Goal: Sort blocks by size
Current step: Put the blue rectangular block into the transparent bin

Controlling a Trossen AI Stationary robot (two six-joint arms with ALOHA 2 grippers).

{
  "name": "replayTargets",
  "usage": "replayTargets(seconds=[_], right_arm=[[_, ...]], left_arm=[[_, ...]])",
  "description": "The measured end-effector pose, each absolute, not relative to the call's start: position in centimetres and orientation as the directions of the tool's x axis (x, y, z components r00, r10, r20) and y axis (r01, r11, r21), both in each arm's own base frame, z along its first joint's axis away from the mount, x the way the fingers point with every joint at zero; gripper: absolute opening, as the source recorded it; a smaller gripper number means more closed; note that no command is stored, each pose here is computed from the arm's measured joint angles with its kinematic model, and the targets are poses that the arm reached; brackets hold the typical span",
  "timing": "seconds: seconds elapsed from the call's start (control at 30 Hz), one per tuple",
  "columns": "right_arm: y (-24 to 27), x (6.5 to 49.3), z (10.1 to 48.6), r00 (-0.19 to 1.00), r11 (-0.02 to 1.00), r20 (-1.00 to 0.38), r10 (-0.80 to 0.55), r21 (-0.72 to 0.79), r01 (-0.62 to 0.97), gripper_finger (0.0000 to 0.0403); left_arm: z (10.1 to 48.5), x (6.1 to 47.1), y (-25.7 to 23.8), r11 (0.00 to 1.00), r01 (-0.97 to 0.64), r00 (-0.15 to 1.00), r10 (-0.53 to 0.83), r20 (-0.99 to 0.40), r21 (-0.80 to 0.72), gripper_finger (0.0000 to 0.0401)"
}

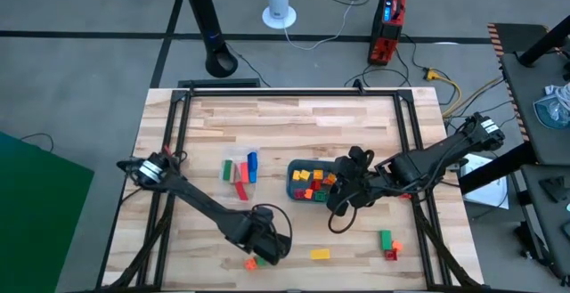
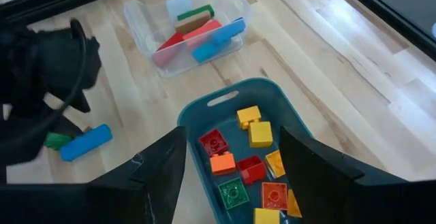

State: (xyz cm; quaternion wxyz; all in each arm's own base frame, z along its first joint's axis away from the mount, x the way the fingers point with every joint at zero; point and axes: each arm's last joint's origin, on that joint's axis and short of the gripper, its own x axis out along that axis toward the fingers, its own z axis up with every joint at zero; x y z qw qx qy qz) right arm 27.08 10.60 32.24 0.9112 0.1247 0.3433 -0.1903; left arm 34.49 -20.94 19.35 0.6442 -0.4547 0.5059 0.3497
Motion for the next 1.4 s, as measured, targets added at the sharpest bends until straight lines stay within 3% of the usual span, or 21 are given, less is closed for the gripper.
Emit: replayTargets(seconds=[0.37, 0.63, 1.17, 1.4], right_arm=[[10.6, 27.2, 32.3, 0.699, 0.893, -0.667, -0.259, 0.111, 0.436, 0.0243], [10.6, 27.2, 32.3, 0.699, 0.893, -0.666, -0.259, 0.111, 0.437, 0.0237], [10.6, 27.2, 32.3, 0.701, 0.894, -0.665, -0.259, 0.109, 0.434, 0.0243], [10.6, 27.2, 32.3, 0.700, 0.894, -0.665, -0.260, 0.108, 0.435, 0.0230]], left_arm=[[17.3, 35.3, -21.4, 0.339, -0.913, 0.237, -0.009, -0.971, -0.226, 0.0230], [15.6, 35.7, -21.5, 0.366, -0.909, 0.218, 0.007, -0.976, -0.200, 0.0243], [14.1, 36.2, -21.6, 0.384, -0.897, 0.236, -0.001, -0.972, -0.218, 0.0229], [13.4, 35.6, -21.4, 0.392, -0.901, 0.218, 0.034, -0.975, -0.188, 0.0150]])
